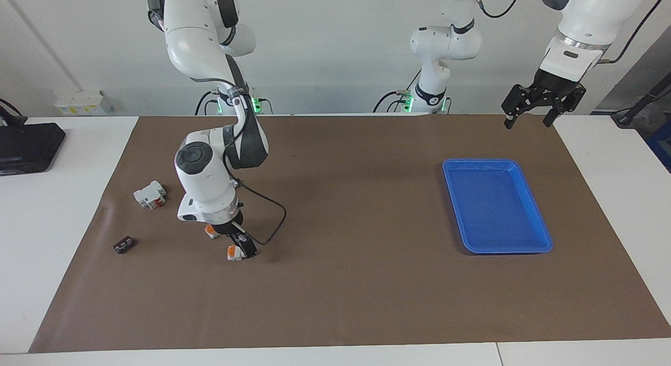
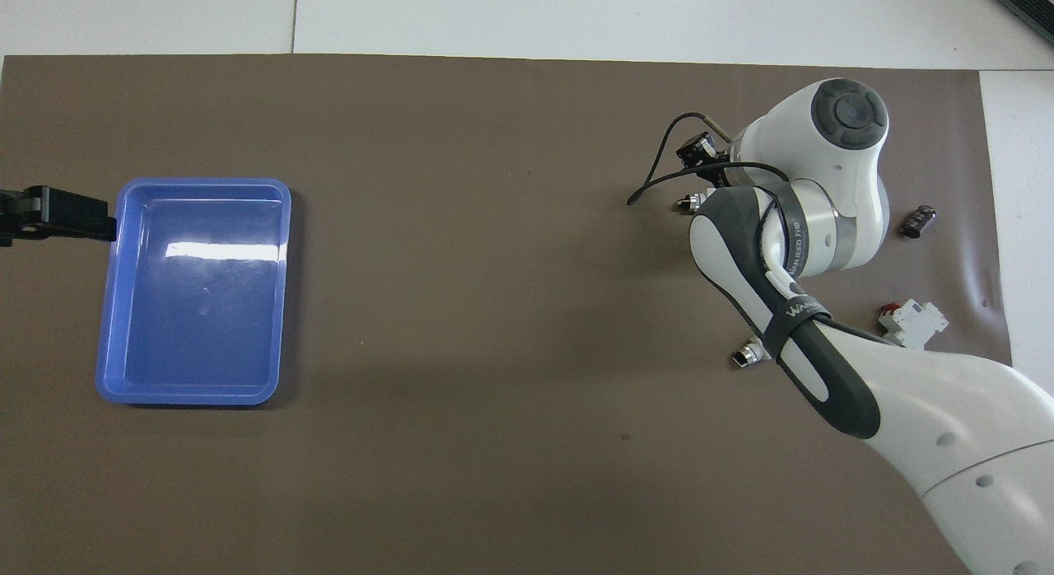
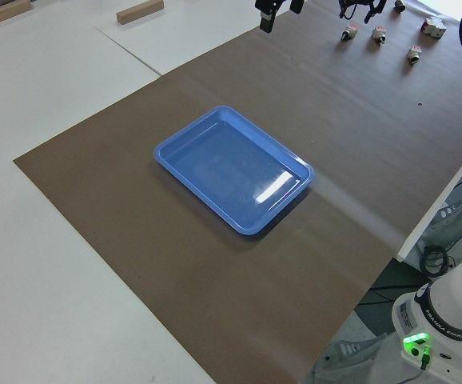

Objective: Turn and place switch with both arms
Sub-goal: 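Grasp the farthest white-orange switch with the right gripper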

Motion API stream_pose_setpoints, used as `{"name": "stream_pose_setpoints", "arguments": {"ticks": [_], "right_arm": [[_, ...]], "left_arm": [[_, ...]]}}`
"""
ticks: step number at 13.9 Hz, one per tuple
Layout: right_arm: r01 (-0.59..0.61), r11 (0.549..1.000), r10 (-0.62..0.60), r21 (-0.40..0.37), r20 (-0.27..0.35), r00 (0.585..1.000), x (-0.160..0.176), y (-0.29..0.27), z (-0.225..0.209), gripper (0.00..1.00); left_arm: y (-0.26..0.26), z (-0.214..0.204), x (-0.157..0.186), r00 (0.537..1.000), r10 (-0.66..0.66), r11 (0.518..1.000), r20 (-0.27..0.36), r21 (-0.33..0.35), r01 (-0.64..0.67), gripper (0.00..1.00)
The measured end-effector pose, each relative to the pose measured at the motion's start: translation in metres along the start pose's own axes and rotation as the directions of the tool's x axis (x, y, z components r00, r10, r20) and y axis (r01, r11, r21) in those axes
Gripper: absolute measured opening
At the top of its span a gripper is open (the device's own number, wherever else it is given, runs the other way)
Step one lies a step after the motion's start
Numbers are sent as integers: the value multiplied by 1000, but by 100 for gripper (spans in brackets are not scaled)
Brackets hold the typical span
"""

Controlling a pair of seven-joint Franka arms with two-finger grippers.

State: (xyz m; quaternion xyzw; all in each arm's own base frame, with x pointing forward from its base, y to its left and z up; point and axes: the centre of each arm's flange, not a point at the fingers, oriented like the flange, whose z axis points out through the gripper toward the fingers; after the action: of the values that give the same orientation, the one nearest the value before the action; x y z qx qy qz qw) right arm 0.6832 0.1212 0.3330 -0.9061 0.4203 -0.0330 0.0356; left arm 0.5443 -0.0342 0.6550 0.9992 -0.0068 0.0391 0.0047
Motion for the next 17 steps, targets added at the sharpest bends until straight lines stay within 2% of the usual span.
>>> {"name": "stream_pose_setpoints", "arguments": {"ticks": [6, 11, 17], "right_arm": [[-71, 997, 71, -23, 11, 997, 30, 27, 18, 100], [-125, 992, 125, -3, 74, 989, 25, 29, 33, 100], [-136, 991, 135, 14, 66, 989, 26, 32, 42, 99]], "left_arm": [[0, 0, 0, 1000, 0, 1000, 0, 0, 0, 100], [0, 0, 0, 1000, 0, 1000, 0, 0, 0, 100], [0, 0, 0, 1000, 0, 1000, 0, 0, 0, 100]]}}
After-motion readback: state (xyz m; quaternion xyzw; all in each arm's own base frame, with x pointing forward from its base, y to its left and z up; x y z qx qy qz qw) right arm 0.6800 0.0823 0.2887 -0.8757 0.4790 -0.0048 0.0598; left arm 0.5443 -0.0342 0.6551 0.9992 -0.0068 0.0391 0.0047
